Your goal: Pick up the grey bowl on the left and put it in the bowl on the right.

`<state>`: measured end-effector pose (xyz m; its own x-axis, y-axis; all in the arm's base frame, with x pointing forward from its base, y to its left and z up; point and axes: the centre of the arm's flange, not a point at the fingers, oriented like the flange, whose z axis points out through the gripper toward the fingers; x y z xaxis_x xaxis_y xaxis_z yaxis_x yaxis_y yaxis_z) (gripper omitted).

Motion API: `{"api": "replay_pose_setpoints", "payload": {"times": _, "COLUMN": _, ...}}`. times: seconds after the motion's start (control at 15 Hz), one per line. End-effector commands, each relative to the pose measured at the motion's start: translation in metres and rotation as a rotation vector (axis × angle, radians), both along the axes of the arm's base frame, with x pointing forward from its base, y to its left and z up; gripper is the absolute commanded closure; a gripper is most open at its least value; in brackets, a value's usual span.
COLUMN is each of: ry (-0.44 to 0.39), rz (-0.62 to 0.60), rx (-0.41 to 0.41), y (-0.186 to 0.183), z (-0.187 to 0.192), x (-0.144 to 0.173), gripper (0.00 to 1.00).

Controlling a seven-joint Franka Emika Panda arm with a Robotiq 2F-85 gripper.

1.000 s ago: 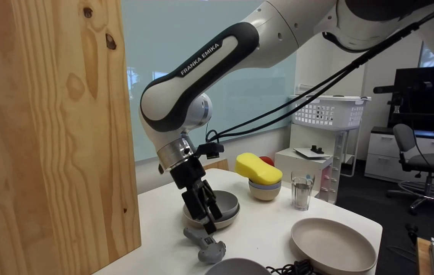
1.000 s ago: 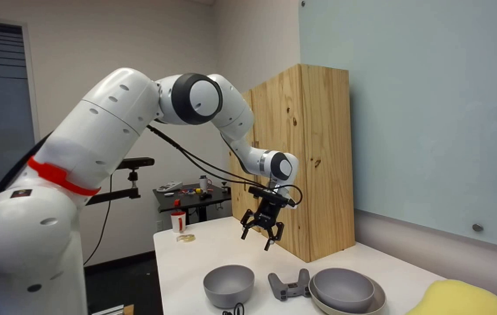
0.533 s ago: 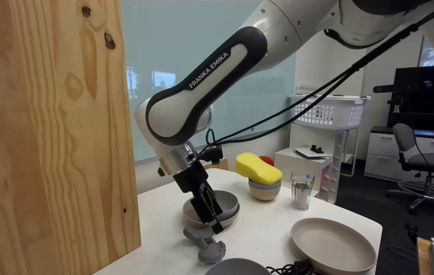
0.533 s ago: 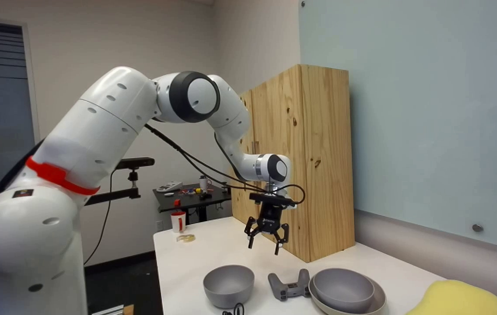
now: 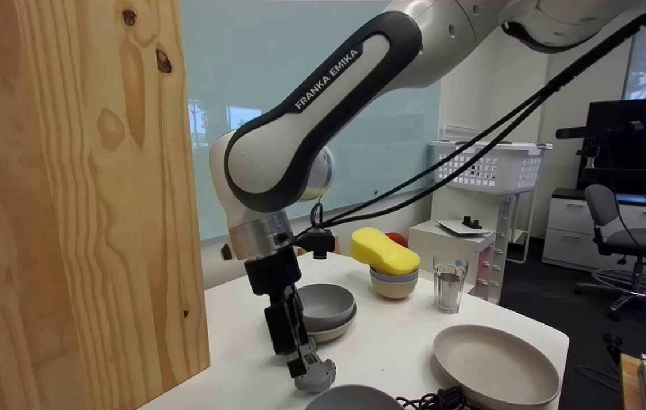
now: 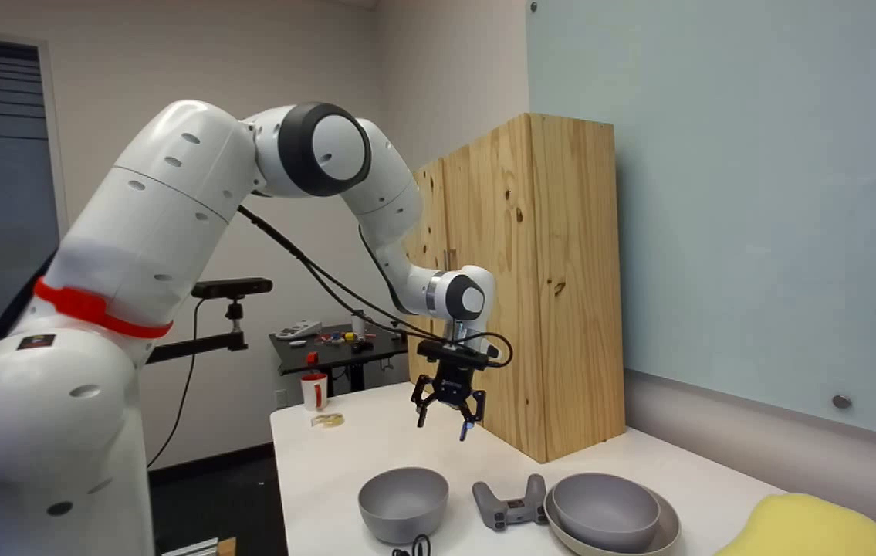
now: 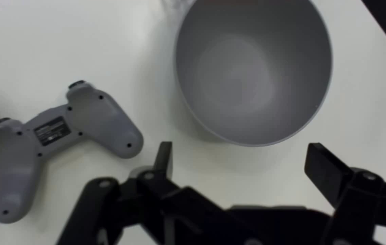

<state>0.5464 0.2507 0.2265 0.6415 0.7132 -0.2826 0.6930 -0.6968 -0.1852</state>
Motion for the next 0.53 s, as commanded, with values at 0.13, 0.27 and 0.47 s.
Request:
{"api": "replay_pose_setpoints", "payload": {"times": 0.13, "ry": 0.090, "rz": 0.067, "rx": 0.099, "y": -0.041, "z": -0.004, "x": -0.064, "gripper": 0.00}}
{"api": "replay_pose_setpoints", "payload": {"times": 0.27, "ry": 0.113, "rz": 0.087, "rx": 0.104, "y": -0.058, "z": -0.006, "x": -0.074, "gripper": 0.00}}
{"api": "replay_pose_setpoints", "payload": {"times": 0.47, "ry": 0.124, "rz": 0.125, "rx": 0.083, "y": -0.075, "z": -0.013, "x": -0.083, "gripper": 0.00}}
